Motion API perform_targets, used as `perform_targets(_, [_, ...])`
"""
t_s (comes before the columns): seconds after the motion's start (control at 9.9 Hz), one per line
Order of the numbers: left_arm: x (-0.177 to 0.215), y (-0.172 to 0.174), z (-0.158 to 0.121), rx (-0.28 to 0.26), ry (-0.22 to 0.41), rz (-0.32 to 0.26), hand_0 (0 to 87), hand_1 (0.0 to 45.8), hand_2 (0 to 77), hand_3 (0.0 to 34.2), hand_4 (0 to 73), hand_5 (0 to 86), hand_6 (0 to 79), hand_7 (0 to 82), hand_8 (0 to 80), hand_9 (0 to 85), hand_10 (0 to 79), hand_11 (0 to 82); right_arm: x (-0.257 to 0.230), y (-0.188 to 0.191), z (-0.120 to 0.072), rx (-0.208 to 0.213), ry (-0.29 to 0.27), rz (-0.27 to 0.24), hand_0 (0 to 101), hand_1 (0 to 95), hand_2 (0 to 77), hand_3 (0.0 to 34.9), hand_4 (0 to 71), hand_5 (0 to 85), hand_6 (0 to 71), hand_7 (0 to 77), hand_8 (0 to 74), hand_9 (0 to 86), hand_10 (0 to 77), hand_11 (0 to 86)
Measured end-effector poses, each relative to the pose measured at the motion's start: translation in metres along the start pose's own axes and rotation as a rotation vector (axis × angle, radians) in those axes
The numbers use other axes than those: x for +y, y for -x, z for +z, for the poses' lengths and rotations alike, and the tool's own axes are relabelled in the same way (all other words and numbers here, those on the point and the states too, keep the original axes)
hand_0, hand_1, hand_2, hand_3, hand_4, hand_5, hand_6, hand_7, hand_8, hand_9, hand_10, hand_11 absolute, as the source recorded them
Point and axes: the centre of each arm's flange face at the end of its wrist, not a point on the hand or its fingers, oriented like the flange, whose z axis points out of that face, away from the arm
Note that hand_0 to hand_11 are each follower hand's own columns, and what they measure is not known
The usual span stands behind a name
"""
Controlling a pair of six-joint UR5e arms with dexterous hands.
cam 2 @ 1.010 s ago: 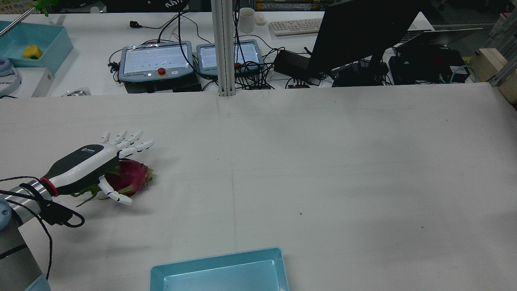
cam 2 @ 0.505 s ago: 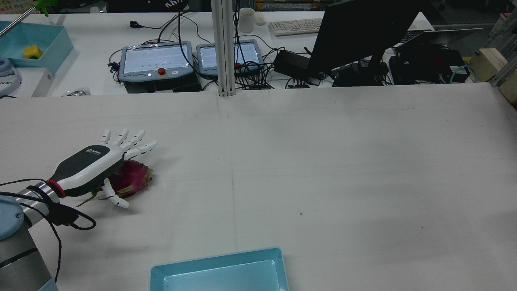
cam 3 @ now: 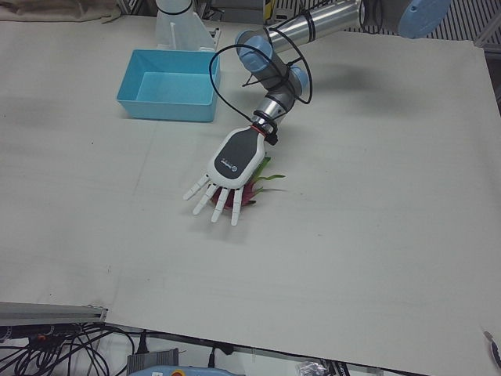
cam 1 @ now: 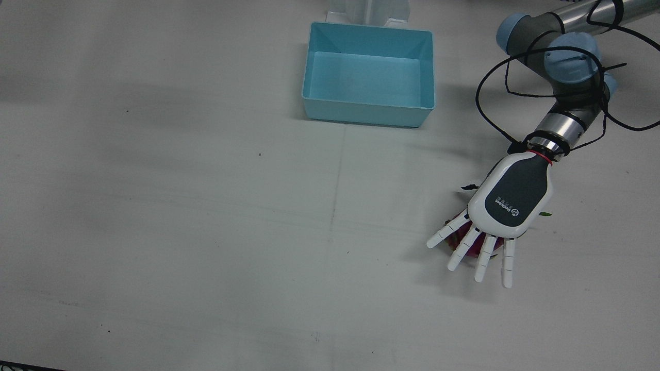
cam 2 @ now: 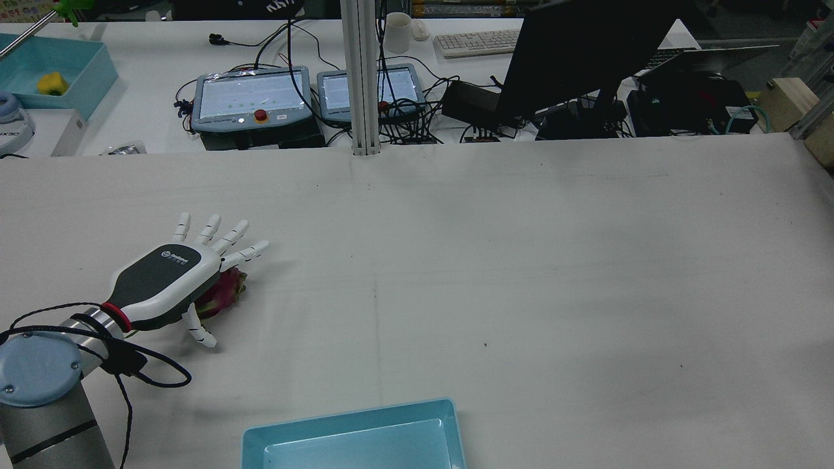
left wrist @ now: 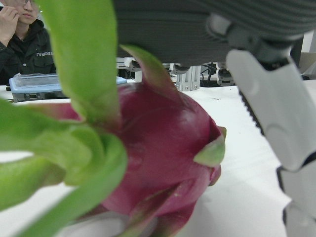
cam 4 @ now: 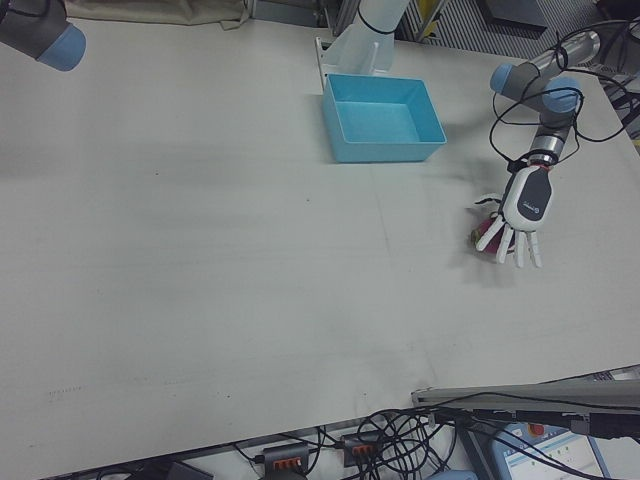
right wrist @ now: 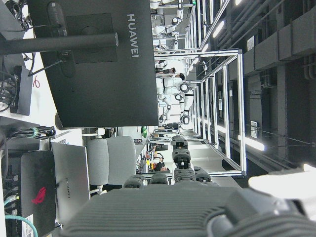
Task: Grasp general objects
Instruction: 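Move the left hand over the pink dragon fruit, fingers open, then close the left hand fingers around the dragon fruit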
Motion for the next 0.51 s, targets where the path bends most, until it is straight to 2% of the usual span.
perform_targets(0.1, [0.015,-0.007,0.001,-0.013,0.001,0.033,65.6,0.0,19.1,29.0,0.0,2.2,0.5,1.1,1.1,0.5,1.1,0.0,0.0,0.0,0.0,0.0,0.0,0.0,0,5.4,1.6,0.0,0.0,0.0,0.0,0.0,0.0,1.6,0.0,1.1])
perform_targets(0.3, [0.036,-0.008,0.001,-0.038,0.008,0.063,65.2,0.0,19.1,28.9,0.5,2.2,0.5,1.1,1.1,0.5,0.5,0.0,0.0,0.0,0.0,0.0,0.0,0.0,0,5.4,1.6,0.0,0.0,0.0,0.0,0.0,0.0,1.6,0.0,1.1])
perform_targets(0.4, [0.041,-0.007,0.0,-0.052,0.011,0.069,61.7,0.0,19.1,30.9,0.0,2.2,0.5,1.1,1.1,0.5,1.1,0.0,0.0,0.0,0.0,0.0,0.0,0.0,0,5.4,1.6,0.0,0.0,0.0,0.0,0.0,0.0,1.6,0.0,1.1])
perform_targets(0.51, [0.042,-0.005,0.0,-0.063,0.012,0.073,61.7,0.0,19.1,30.9,0.0,2.2,0.5,1.1,1.1,0.5,1.1,0.0,0.0,0.0,0.0,0.0,0.0,0.0,0,5.4,1.6,0.0,0.0,0.0,0.0,0.0,0.0,1.6,0.0,1.1])
